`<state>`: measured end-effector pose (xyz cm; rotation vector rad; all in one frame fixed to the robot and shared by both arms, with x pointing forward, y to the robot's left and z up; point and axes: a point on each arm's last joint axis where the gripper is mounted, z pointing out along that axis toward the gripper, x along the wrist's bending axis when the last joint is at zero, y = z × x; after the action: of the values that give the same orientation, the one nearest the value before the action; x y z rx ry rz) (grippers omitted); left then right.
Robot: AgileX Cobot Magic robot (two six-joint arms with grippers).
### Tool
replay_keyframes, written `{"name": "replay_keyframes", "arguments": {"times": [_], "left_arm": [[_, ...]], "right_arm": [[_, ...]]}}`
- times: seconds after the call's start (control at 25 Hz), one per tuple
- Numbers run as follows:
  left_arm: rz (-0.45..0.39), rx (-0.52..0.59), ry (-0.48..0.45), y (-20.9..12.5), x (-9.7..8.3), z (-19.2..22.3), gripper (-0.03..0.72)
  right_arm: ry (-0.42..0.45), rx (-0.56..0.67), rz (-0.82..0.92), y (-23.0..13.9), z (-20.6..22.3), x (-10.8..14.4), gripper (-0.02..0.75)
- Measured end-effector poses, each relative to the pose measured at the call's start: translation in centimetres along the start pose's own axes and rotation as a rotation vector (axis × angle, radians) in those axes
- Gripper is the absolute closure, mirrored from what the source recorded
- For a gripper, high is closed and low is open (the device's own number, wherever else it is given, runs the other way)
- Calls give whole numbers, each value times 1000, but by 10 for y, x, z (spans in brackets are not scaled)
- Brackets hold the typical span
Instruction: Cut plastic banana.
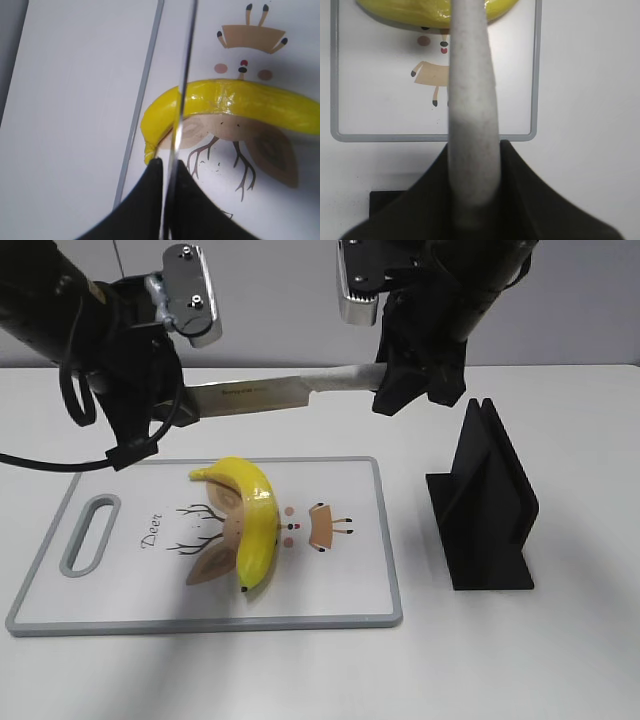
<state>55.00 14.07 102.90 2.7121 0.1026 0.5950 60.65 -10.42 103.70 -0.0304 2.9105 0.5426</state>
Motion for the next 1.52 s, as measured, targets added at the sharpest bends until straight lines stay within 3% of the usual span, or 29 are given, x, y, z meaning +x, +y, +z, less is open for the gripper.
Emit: {"name": "replay_keyframes", "arguments": {"times": [0.12,0.2,0.32,0.44,0.48,0.6,0.84,0.96,1.16,1.36,1.52], "left_arm": [[13,-1,3,0,0,0,670],[17,-4,12,0,1,0,611],[18,-11,37,1,3,-3,394],[18,-28,81,2,7,-3,99],[19,-35,96,3,9,-4,66],[20,-50,128,4,11,-8,28],[3,-91,192,9,13,-35,21],[-131,-129,244,7,16,-59,21],[-532,-164,296,-15,34,-97,29],[-952,-113,288,-49,57,-135,40],[-1159,27,206,-77,53,-153,61]], "right_arm": [[1,0,0,0,0,0,563],[6,2,5,0,0,1,566],[6,24,20,-3,0,0,575],[0,49,17,-7,-1,-1,575],[-1,53,15,-7,-1,-1,575],[-3,57,18,-8,-1,-1,575],[-8,58,120,-8,-2,-1,575],[-25,66,245,-8,-6,-2,575],[-109,45,540,-1,-24,-13,575],[-177,-35,749,12,-51,-24,576],[-166,-41,870,16,-63,-24,576]]}}
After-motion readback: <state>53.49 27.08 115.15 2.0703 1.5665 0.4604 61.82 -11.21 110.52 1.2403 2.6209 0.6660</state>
